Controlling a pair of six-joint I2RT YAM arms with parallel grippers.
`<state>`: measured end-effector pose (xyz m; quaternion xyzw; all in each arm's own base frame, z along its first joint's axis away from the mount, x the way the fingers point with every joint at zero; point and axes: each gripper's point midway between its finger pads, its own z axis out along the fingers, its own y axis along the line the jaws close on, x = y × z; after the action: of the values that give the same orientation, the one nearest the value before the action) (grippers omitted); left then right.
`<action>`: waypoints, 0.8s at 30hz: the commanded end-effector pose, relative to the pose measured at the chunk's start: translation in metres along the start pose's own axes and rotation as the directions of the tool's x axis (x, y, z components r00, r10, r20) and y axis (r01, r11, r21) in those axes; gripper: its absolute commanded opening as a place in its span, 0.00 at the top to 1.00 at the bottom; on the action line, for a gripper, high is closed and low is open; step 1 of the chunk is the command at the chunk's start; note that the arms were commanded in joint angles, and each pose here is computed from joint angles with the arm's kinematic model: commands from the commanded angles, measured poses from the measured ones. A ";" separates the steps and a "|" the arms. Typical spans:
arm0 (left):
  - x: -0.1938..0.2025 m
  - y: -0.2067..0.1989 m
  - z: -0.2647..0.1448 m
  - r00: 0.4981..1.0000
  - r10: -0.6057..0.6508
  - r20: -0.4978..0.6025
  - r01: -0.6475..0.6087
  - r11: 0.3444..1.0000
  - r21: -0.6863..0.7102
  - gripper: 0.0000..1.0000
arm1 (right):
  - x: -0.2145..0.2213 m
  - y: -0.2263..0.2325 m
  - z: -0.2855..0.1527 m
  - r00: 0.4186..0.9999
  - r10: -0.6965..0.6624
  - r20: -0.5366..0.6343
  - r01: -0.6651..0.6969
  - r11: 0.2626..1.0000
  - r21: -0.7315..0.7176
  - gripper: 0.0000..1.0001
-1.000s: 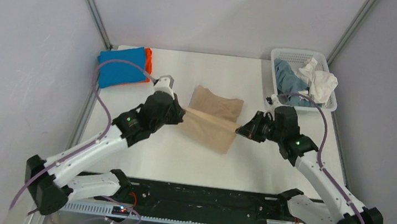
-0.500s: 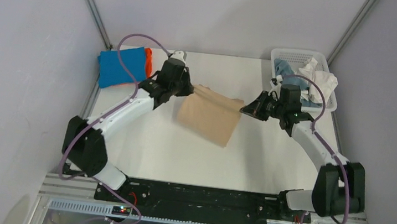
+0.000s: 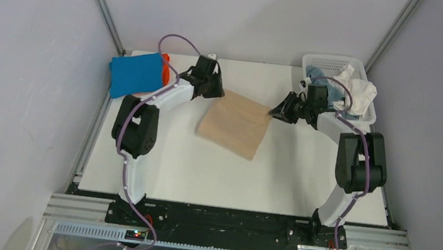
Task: Fold and stack the t-shirts
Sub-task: Fold the long partially folded tshirt into a neat square, then smooth out wrinkles on the folded tshirt
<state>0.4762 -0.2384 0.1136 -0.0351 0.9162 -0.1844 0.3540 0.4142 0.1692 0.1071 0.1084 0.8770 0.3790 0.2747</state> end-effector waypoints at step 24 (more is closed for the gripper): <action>-0.013 -0.051 0.041 0.995 -0.039 -0.094 0.062 0.965 0.255 0.00 | -0.014 0.045 0.056 0.993 -0.118 0.031 0.121 0.985 -0.120 0.17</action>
<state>0.4824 -0.3071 0.1433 0.0283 0.8900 -0.3215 0.3221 0.4323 0.2221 0.1078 0.0396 0.8798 0.3663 0.3003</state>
